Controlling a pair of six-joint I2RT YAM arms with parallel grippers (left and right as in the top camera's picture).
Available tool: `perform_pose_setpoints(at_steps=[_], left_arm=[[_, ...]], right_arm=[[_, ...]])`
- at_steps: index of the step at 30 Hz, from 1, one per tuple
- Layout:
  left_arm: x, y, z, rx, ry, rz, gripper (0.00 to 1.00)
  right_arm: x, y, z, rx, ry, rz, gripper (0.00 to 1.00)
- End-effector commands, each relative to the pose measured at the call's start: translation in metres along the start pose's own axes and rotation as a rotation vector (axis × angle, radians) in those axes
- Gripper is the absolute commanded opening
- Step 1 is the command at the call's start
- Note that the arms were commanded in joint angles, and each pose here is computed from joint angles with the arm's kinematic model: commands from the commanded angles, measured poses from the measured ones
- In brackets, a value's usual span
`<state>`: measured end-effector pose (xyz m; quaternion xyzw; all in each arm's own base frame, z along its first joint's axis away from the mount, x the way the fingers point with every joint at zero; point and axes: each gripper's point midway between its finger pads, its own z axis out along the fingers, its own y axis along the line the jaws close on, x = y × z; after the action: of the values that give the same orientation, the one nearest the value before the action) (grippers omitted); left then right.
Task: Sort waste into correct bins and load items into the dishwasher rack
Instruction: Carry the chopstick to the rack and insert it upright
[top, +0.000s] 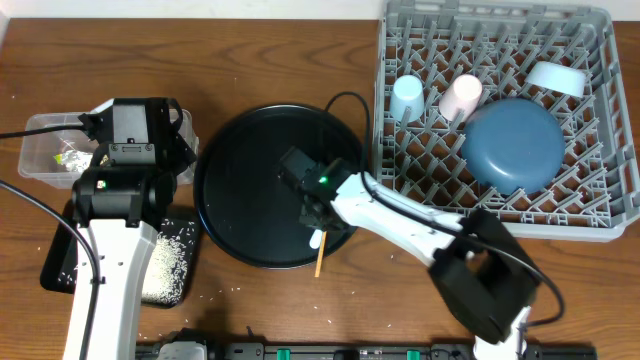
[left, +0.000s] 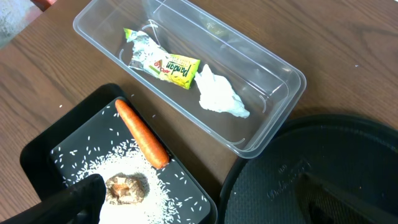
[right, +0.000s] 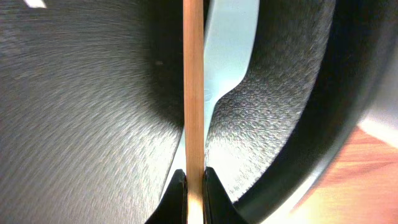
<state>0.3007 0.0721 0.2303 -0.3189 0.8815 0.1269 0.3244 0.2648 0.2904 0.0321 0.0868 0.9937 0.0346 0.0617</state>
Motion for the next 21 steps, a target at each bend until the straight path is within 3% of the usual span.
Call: perform_pose_setpoints(at_steps=[1,7,13,21], left_arm=[[-0.001,0.002,0.0,-0.009,-0.001,-0.018,0.98],[-0.001,0.002,0.0,-0.009,-0.001,-0.018,0.98],[-0.001,0.002,0.0,-0.009,-0.001,-0.018,0.98],[-0.001,0.002,0.0,-0.009,-0.001,-0.018,0.98]], right_arm=[[-0.027,0.009,-0.054,-0.099,-0.103,-0.137,0.01],[-0.052,-0.02,-0.13,-0.17,-0.212,-0.221,0.01],[-0.085,-0.101,-0.189,-0.139,-0.32,-0.211,0.01],[-0.128,-0.193,-0.183,0.001,-0.316,-0.156,0.01]])
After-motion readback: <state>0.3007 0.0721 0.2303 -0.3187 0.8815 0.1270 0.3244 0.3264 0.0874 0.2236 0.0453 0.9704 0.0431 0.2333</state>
